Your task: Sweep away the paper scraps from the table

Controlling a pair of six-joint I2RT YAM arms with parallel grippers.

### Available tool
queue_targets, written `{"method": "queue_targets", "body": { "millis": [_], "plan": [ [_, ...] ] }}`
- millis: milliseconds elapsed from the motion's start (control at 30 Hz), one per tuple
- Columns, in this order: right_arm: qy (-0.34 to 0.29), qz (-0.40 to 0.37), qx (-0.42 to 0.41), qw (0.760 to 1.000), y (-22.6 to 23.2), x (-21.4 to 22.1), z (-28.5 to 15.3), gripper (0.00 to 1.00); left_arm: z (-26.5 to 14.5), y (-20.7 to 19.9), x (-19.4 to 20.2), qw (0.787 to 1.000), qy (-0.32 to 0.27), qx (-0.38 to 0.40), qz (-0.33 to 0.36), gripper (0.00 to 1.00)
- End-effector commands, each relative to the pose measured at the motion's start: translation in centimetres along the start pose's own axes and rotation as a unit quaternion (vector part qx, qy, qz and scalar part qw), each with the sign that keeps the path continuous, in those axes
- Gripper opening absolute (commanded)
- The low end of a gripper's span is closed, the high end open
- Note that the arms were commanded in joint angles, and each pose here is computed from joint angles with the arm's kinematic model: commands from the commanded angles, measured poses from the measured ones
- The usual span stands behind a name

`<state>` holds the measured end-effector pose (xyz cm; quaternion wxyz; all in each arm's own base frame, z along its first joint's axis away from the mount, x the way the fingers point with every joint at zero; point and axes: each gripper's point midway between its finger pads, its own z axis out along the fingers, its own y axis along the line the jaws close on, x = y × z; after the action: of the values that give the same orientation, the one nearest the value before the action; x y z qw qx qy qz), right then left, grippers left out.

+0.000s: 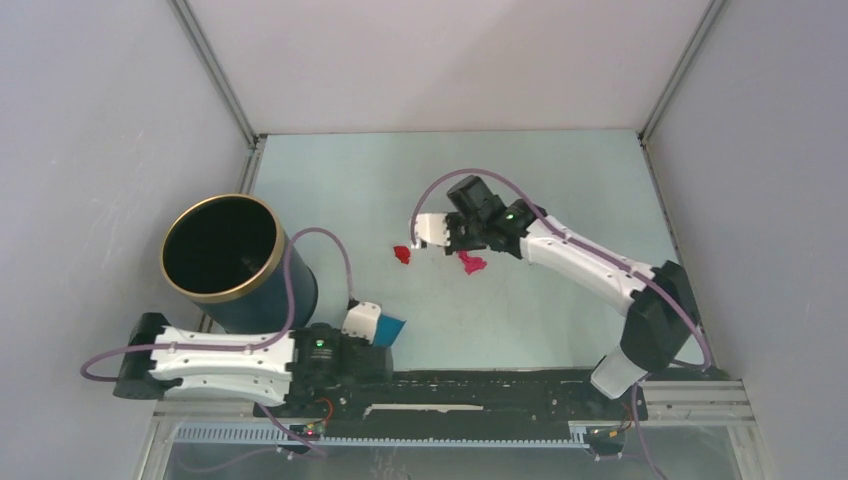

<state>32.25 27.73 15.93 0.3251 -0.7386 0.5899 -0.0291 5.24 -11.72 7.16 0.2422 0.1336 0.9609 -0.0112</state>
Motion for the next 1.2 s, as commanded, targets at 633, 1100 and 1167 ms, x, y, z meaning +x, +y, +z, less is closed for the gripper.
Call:
{"method": "queue_targets", "body": {
  "millis": [633, 1100, 1167],
  "plan": [
    [-0.066, 0.08, 0.079, 0.991, -6.8, -9.7, 3.2, 0.0, -0.1, -5.5, -1.5, 0.993, 0.003, 0.109, -0.049, 0.0],
    [-0.025, 0.005, -0.119, 0.993, 7.1, -3.5, -1.1, 0.0, 1.1, -4.7, -0.7, 0.996, 0.012, 0.086, -0.019, 0.0],
    [-0.035, 0.046, -0.109, 0.992, 7.3, -3.4, -3.5, 0.0, 1.5, -4.9, -0.8, 0.997, 0.013, 0.078, -0.002, 0.0]
  ]
}}
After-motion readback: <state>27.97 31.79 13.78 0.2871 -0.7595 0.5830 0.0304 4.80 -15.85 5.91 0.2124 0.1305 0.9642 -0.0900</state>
